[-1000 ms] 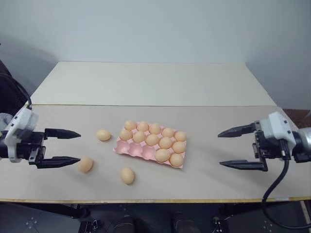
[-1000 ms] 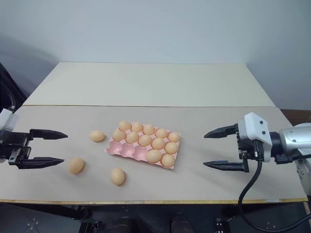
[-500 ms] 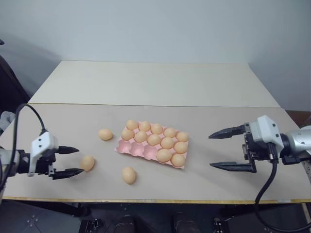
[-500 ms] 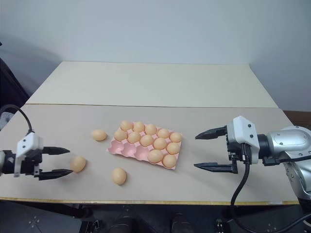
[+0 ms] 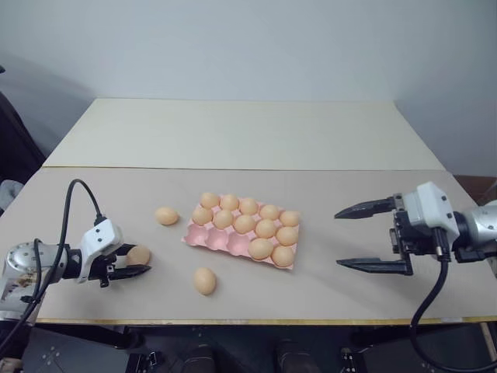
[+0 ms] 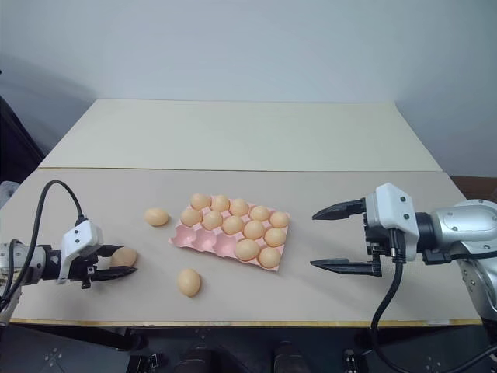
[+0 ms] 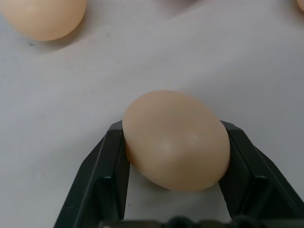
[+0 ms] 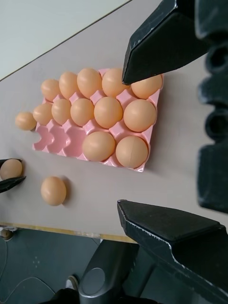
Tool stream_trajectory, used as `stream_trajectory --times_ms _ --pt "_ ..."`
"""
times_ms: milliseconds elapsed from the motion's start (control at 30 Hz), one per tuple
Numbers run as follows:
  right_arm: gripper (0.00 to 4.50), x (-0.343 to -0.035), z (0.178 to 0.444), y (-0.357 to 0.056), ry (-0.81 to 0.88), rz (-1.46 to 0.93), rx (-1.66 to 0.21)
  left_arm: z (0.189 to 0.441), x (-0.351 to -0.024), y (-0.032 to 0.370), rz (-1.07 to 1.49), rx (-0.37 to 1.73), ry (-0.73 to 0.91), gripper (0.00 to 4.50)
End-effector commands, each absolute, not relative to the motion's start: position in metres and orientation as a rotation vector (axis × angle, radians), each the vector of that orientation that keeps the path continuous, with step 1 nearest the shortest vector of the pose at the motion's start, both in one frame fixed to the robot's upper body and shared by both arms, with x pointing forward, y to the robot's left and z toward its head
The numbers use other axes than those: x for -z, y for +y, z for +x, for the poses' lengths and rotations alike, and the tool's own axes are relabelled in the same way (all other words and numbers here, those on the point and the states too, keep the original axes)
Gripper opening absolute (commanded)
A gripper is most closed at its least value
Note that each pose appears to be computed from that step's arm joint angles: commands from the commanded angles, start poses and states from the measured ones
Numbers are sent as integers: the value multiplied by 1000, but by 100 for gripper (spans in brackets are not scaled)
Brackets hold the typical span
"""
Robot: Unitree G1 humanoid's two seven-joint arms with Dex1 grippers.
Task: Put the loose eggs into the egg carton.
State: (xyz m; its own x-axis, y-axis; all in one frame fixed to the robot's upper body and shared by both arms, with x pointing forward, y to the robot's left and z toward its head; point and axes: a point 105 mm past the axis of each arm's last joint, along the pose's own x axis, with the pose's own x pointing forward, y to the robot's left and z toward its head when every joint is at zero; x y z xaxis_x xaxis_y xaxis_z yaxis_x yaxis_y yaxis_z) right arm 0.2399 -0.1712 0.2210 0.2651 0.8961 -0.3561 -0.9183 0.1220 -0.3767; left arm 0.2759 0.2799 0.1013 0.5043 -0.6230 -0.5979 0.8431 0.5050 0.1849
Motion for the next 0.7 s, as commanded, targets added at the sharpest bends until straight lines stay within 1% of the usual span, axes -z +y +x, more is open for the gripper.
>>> stream_trajectory --times_ms 33,133,200,300,400,500,600,700 --pt "450 -230 236 -169 3 -605 -1322 279 -137 267 507 1005 379 223" --pt "450 -230 237 -168 -1 -605 -1319 279 -164 242 456 1109 274 223" --pt "450 -230 238 -167 -6 -602 -1320 279 -178 218 452 1195 199 223" --pt "450 -230 240 -164 -16 -602 -1323 284 -187 183 440 1294 110 223" --pt "450 -231 241 -160 -26 -603 -1329 291 -185 144 425 1402 51 223" --pt "450 -231 242 -158 -31 -605 -1332 297 -173 118 446 1461 46 223" --pt "450 -233 240 -158 -38 -609 -1330 306 -160 98 493 1470 63 223" --pt "450 -234 239 -157 -42 -608 -1325 313 -154 92 532 1456 64 223"
